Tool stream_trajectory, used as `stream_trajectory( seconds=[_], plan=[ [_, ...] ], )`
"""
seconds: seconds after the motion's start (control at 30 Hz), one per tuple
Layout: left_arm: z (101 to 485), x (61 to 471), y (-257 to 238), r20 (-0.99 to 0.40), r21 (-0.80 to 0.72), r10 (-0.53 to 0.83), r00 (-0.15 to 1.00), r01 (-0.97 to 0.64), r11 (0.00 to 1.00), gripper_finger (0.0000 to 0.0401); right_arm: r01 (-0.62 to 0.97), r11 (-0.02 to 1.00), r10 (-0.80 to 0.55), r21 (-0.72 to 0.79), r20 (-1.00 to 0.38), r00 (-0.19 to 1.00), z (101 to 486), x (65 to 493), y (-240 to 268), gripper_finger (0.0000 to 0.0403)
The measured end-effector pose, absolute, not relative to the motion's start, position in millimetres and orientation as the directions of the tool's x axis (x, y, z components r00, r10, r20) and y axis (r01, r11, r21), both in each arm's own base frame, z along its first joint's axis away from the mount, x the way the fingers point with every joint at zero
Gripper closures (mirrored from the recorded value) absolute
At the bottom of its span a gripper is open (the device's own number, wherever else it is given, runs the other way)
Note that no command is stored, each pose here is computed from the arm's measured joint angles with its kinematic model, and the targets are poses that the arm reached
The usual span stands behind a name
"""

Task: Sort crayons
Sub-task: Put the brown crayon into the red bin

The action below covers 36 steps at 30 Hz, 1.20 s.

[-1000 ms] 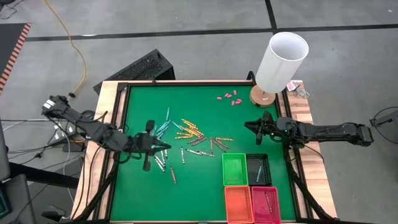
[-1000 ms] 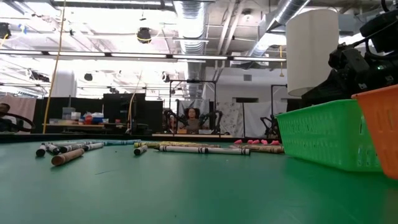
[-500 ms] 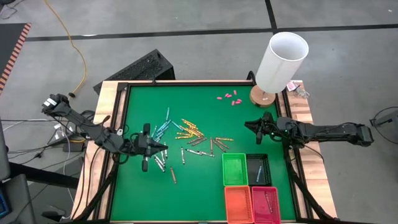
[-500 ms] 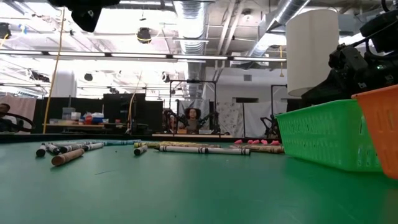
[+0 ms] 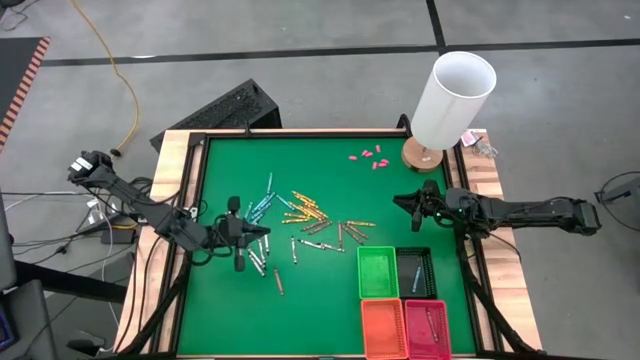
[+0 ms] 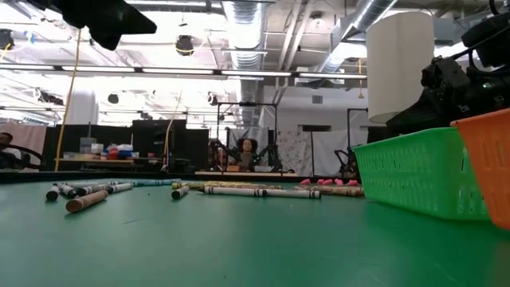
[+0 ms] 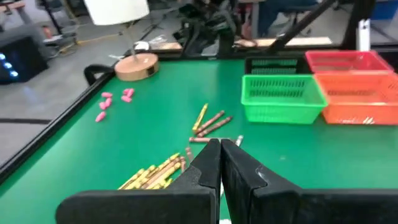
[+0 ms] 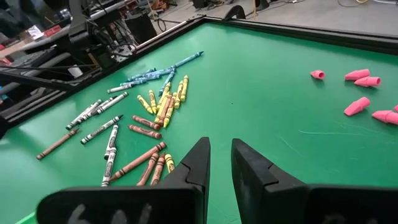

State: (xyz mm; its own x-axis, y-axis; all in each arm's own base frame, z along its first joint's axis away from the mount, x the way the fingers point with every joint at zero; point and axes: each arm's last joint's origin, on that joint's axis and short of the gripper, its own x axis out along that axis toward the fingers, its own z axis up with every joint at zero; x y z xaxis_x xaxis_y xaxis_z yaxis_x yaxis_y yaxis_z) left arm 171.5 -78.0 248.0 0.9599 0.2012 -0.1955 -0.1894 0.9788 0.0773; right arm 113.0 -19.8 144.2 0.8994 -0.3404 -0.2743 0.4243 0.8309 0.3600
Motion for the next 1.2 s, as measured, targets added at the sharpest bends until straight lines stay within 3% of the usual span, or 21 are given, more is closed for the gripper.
stream_trajectory(
  seconds=[0.17,0.27,0.43,0.6,1.0,1.2],
  plan=[
    [225.6,173.7,-68.0,-0.359,0.081,0.28,0.89,-0.27,0.96,0.0401,0.424,0.83,-0.34,0.363,-0.274,0.899,144.2,113.0,-19.8,0.0335],
    [217.3,179.1,-62.3,-0.429,0.017,0.255,0.867,-0.274,0.962,0.0401,0.425,0.826,-0.34,0.37,-0.274,0.9,144.2,113.0,-19.8,0.0335],
    [195.8,191.7,-72.4,-0.583,0.002,-0.011,0.813,0.014,1.0,0.0401,0.424,0.826,-0.339,0.371,-0.274,0.9,144.2,113.0,-19.7,0.0335],
    [184.9,204.3,-84.5,-0.585,0.037,-0.126,0.801,0.181,0.983,0.0393,0.405,0.833,-0.316,0.377,-0.276,0.908,144.1,113.2,-19.0,0.0335],
    [183.1,208.2,-87.5,-0.578,0.119,-0.188,0.794,0.309,0.944,0.0262,0.37,0.846,-0.273,0.383,-0.285,0.919,143.4,113.4,-17.7,0.0335],
    [183.8,208.7,-87.8,-0.574,0.191,-0.223,0.788,0.394,0.899,0.0235,0.357,0.847,-0.262,0.394,-0.275,0.925,144.5,113.8,-17.4,0.0335]
  ],
)
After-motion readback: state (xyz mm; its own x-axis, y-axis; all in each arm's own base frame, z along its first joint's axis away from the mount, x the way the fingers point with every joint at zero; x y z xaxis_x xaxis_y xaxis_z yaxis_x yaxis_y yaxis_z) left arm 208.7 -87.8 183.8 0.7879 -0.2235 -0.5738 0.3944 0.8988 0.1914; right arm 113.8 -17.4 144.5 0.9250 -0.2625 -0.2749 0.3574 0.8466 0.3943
